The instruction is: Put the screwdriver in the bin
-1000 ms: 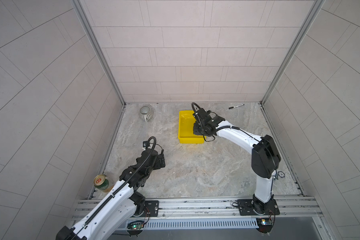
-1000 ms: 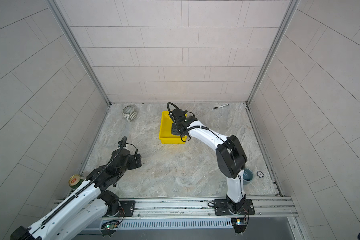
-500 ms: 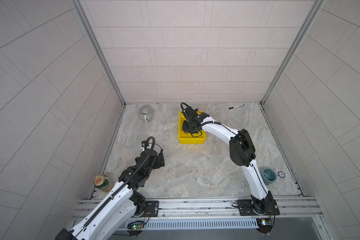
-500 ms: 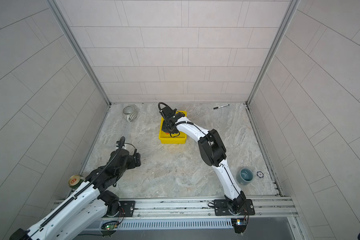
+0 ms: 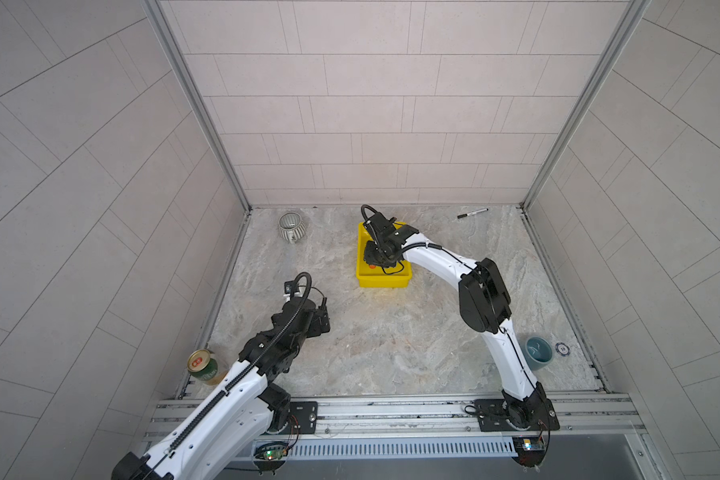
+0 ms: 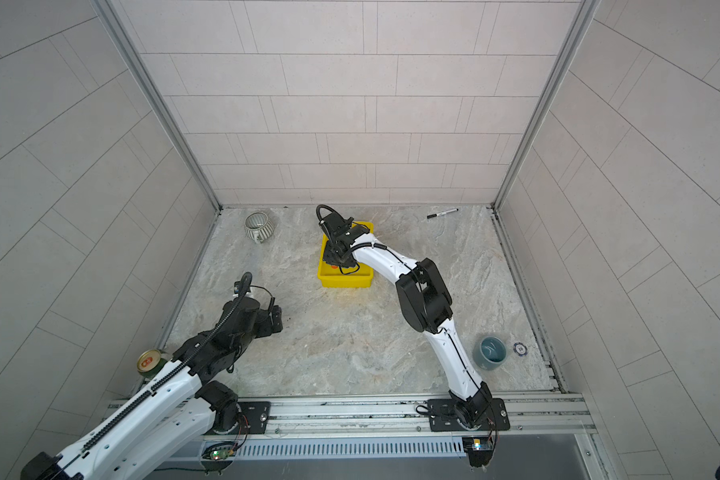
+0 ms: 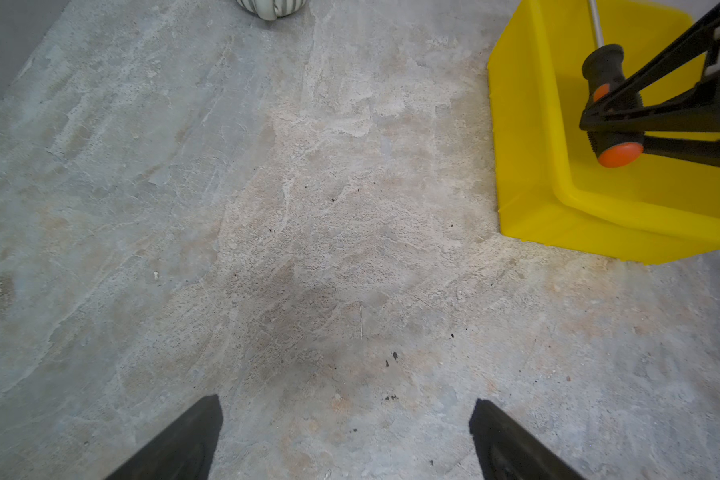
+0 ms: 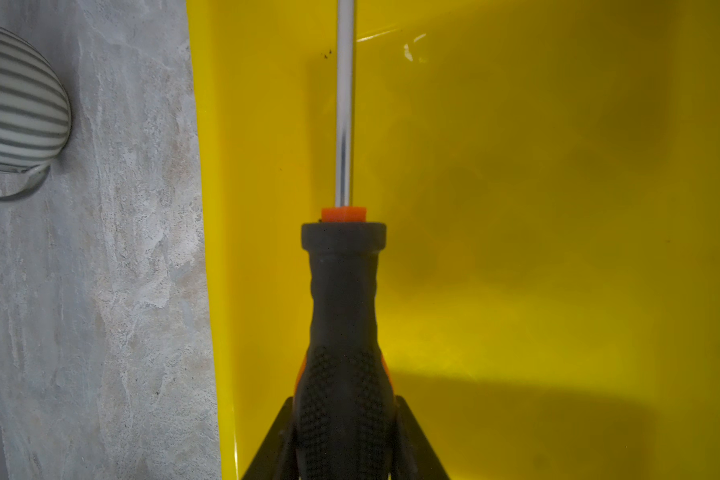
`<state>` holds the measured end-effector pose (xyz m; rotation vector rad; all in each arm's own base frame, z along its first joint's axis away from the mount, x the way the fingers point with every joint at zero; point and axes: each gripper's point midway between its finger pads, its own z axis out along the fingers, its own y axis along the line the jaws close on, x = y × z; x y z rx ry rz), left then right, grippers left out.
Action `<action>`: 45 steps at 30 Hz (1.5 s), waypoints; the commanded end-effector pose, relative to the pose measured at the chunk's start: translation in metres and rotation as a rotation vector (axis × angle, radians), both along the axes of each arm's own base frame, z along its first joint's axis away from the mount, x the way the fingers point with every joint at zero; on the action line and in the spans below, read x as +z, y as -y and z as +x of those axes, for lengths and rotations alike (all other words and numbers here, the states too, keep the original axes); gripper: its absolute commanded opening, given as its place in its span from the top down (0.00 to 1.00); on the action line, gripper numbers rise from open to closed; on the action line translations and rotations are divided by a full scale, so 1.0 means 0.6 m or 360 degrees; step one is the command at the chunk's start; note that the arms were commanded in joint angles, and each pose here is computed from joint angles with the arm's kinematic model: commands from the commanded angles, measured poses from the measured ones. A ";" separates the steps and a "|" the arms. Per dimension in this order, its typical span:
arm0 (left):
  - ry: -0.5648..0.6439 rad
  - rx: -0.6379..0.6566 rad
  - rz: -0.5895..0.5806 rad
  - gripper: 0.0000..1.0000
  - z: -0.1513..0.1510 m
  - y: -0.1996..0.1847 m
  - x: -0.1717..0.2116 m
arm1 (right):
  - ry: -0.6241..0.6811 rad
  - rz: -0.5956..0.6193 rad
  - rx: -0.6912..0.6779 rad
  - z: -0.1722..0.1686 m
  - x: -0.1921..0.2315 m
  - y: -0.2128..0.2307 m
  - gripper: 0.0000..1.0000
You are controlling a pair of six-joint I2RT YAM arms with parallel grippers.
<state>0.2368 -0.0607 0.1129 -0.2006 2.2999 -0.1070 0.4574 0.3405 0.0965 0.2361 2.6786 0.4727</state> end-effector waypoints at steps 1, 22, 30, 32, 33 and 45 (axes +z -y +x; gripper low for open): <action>0.0029 0.0011 0.0017 0.00 0.004 -0.003 0.007 | 0.0014 -0.0001 -0.0019 0.000 0.016 0.001 0.63; -0.0001 0.0031 0.0025 0.00 0.003 -0.005 -0.001 | 0.0289 -0.0570 0.0103 -0.106 0.164 0.207 0.57; -0.0014 0.0029 0.0013 0.00 0.003 -0.003 -0.004 | 0.0302 -0.0967 -0.0032 -0.206 0.138 0.387 0.58; -0.0026 0.0015 0.0007 0.00 0.002 0.000 -0.006 | 0.0338 -0.0966 -0.0057 -0.208 0.147 0.409 0.58; -0.0031 0.0011 0.0006 0.00 0.002 0.001 -0.007 | 0.0375 -0.0969 -0.0054 -0.204 0.152 0.415 0.57; -0.0027 0.0037 0.0019 0.00 -0.002 -0.006 -0.007 | 0.1134 -0.1583 -0.0193 -0.091 0.174 0.534 0.39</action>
